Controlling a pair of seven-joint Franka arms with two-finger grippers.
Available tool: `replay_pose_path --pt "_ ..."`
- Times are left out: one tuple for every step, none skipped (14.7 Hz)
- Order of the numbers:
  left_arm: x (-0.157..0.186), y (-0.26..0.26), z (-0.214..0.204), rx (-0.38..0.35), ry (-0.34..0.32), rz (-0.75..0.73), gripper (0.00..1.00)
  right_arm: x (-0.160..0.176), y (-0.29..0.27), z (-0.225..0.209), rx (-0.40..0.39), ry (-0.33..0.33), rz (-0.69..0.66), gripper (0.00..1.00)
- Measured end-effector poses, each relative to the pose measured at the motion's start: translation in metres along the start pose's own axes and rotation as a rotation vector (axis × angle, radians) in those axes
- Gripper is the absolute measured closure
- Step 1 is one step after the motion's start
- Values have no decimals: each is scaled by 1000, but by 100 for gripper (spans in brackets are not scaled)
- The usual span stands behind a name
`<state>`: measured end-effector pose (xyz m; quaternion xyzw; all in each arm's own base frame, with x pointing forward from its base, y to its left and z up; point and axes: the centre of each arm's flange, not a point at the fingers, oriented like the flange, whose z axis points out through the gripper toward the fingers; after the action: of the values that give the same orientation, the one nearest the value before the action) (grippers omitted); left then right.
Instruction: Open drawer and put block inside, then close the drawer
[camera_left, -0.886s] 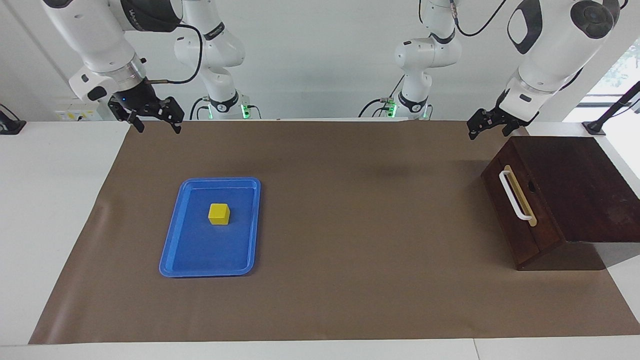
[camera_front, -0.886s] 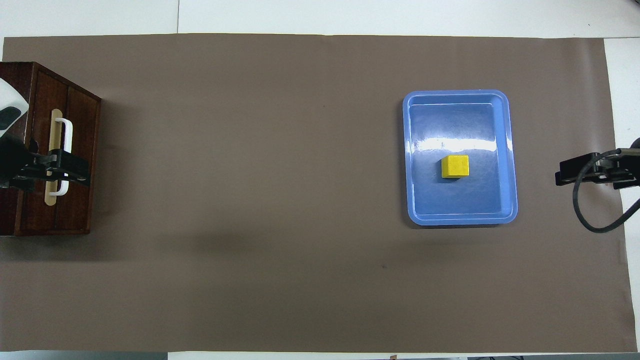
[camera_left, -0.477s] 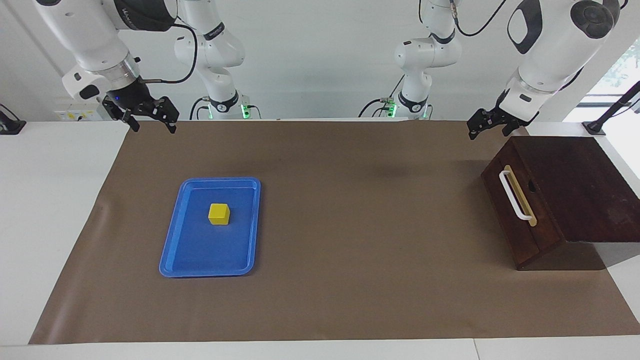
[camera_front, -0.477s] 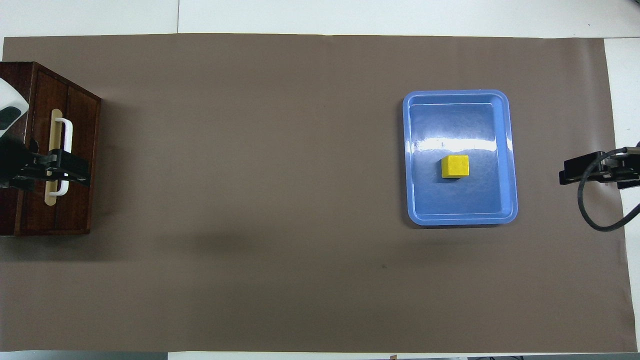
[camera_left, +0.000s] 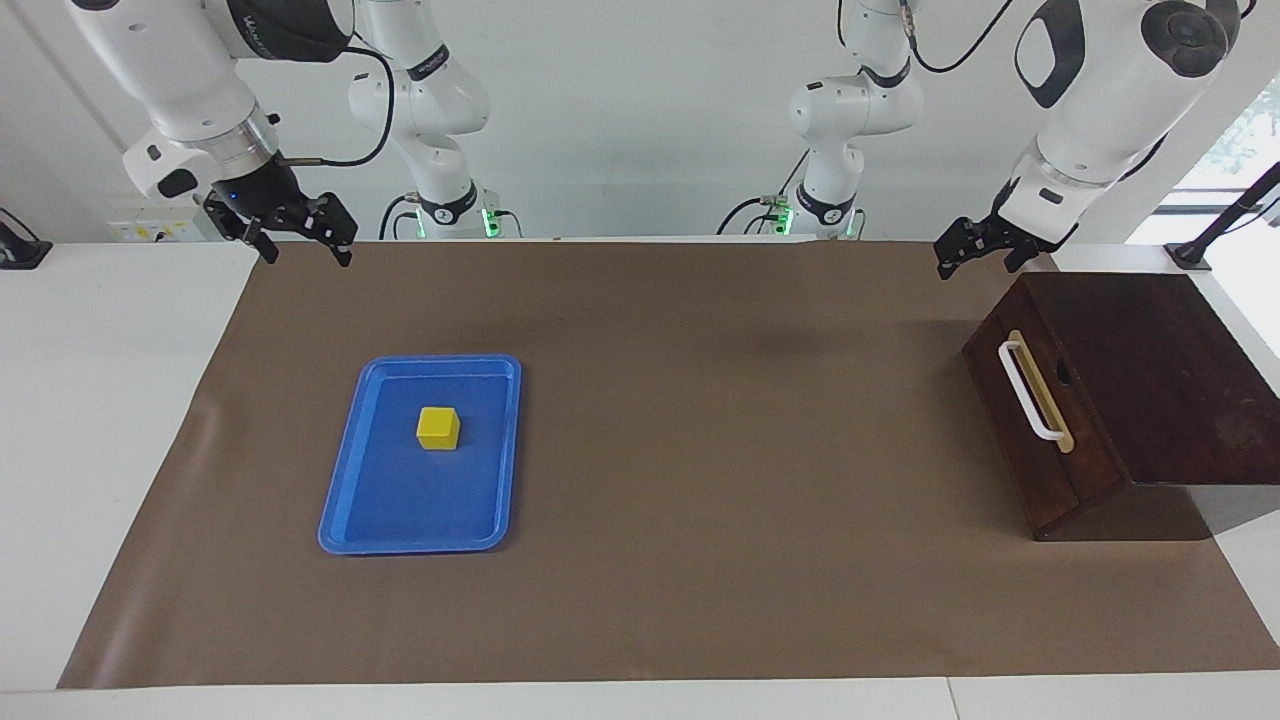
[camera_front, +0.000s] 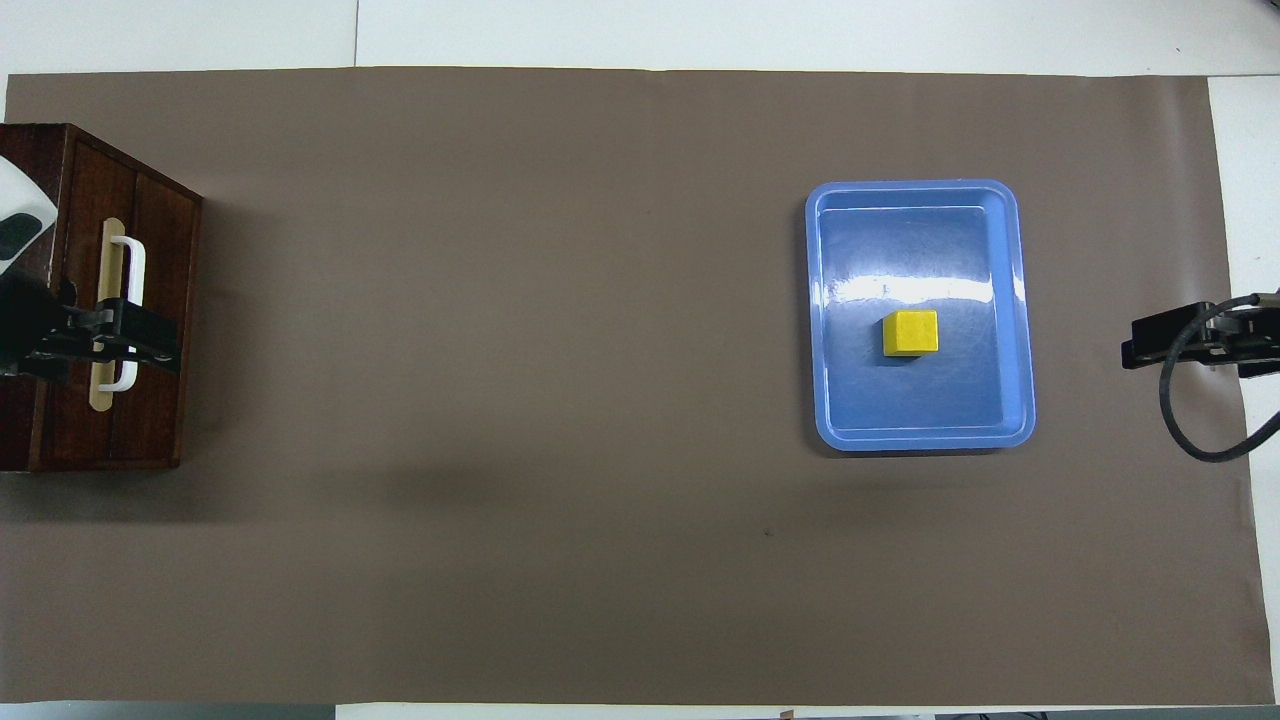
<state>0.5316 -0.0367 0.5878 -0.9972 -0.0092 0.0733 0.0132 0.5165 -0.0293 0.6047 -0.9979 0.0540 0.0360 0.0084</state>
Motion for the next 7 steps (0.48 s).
replay_pose_path --pt "0 0 0 0 0 0 0 1 3 0 1 6 6 0" --pt "0 0 0 0 0 0 0 3 7 0 2 23 22 0" --pt "0 0 0 0 0 0 0 6 10 1 4 35 71 0" --pt "0 0 0 0 0 0 0 8 11 3 6 45 147 0" --pt "0 0 0 0 0 0 0 13 12 6 11 59 247 0" --pt "0 0 0 0 0 0 0 19 11 11 19 71 346 0" --pt "0 0 0 0 0 0 0 25 9 20 40 66 444 0"
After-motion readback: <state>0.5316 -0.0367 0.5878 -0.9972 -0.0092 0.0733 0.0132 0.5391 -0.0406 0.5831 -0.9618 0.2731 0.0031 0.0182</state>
